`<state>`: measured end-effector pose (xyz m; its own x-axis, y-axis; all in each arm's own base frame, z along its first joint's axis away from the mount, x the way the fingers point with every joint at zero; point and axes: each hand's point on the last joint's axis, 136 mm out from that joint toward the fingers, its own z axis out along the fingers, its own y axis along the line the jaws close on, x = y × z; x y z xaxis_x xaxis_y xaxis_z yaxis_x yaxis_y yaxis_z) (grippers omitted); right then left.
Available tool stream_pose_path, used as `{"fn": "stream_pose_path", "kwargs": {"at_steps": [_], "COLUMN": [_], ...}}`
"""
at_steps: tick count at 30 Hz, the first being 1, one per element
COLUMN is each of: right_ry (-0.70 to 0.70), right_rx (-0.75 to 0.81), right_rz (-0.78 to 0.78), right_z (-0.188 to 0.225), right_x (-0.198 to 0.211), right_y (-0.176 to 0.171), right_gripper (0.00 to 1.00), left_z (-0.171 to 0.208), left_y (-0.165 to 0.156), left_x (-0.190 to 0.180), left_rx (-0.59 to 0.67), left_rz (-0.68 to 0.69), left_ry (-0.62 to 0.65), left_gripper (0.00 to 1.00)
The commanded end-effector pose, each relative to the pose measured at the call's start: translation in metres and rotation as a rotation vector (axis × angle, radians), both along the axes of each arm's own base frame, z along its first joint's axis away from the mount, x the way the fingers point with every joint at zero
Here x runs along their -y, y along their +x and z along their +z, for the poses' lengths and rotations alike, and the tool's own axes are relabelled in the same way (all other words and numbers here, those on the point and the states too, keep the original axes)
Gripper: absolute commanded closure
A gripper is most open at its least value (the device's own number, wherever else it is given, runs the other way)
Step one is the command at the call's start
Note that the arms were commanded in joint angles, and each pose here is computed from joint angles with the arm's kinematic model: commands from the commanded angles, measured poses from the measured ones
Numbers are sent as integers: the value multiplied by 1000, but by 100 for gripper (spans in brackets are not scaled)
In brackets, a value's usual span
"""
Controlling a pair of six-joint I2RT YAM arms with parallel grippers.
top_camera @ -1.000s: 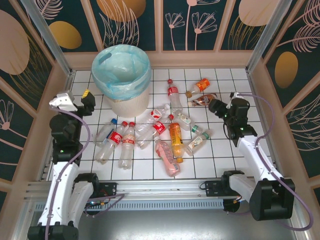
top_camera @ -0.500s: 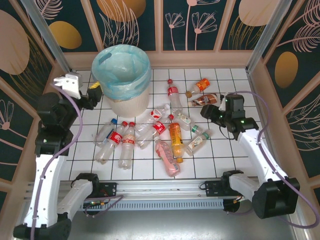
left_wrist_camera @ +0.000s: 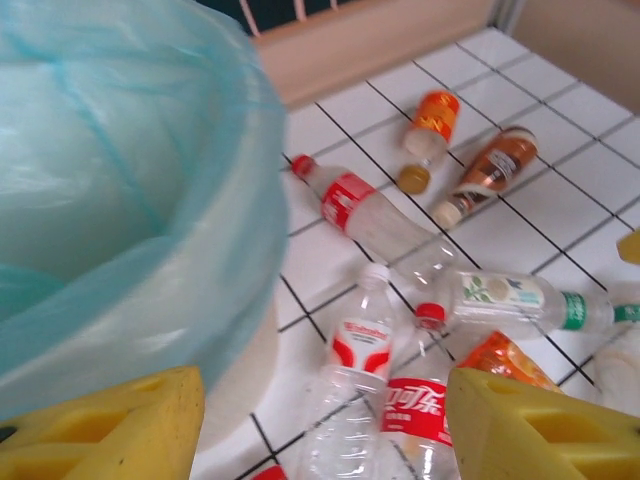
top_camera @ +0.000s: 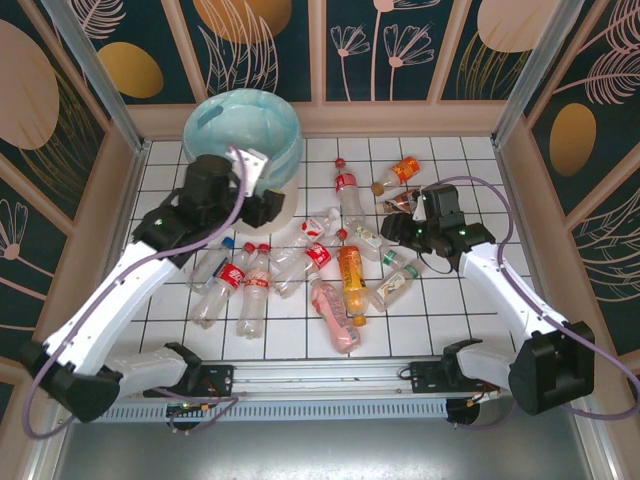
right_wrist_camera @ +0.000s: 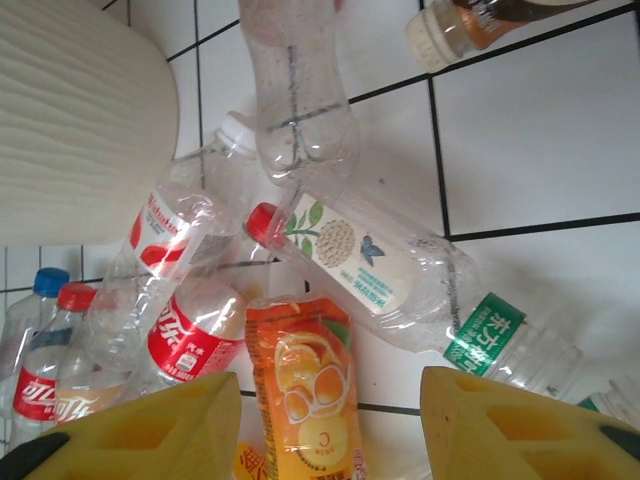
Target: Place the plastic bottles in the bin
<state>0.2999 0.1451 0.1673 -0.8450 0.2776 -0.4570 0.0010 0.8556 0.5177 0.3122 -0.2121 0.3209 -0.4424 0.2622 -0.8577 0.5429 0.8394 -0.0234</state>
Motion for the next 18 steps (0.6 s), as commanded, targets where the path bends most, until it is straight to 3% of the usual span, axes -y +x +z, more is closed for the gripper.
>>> {"fn": "stream_pose_path", "kwargs": {"at_steps": [1, 9, 18], "right_ry": [-39, -48, -147], "right_rx": [39, 63, 66], "right_rz": [-65, -23, 64], "right_z": [16, 17, -6], "right_x": [11, 1, -41], "right_y": [8, 26, 110], "right_gripper": [51, 51, 37], "left_z": [-11, -35, -5], "left_y": [5, 37, 52], "left_x": [23, 76, 103], "left_rx": [-59, -148, -155], "left_rz": [1, -31, -30], "left_ry": [22, -40, -226], "left_gripper": [34, 38, 33]}}
